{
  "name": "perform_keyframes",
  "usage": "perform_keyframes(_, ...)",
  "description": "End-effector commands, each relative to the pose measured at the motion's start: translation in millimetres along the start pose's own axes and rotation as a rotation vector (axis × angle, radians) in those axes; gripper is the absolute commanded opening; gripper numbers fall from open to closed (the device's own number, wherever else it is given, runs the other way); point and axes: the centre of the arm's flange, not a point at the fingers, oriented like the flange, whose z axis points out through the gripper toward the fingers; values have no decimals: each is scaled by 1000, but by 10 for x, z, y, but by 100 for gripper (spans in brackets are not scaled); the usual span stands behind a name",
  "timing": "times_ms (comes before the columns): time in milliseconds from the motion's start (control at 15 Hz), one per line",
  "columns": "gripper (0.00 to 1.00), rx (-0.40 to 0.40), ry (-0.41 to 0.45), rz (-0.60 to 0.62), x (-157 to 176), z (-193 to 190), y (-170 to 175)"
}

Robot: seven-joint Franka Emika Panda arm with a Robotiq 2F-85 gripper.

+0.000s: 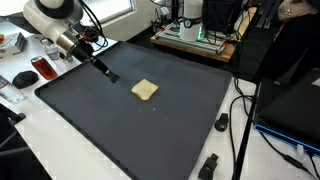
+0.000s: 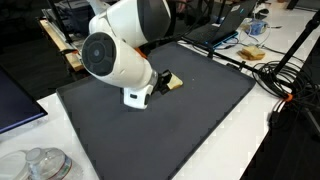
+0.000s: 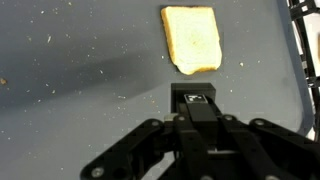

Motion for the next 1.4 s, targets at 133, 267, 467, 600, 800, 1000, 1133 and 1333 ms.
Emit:
perform_keyframes(133,6,103,50,-81,-342,92,165)
perform_keyframes(267,6,121,70,-101,-442,115,220)
perform_keyframes(467,6,153,119,-128,-650,126,267)
perform_keyframes(600,6,146,170,-120,-772,141,288)
perform_keyframes(800,6,124,245,-104,-987,175,304)
perform_keyframes(1000,6,107,327,-108,-1228,221,272)
perform_keyframes(1133,6,83,372,-108,-1369,265,229)
perform_keyframes(1333,6,49,427,-89,-1582,326,167)
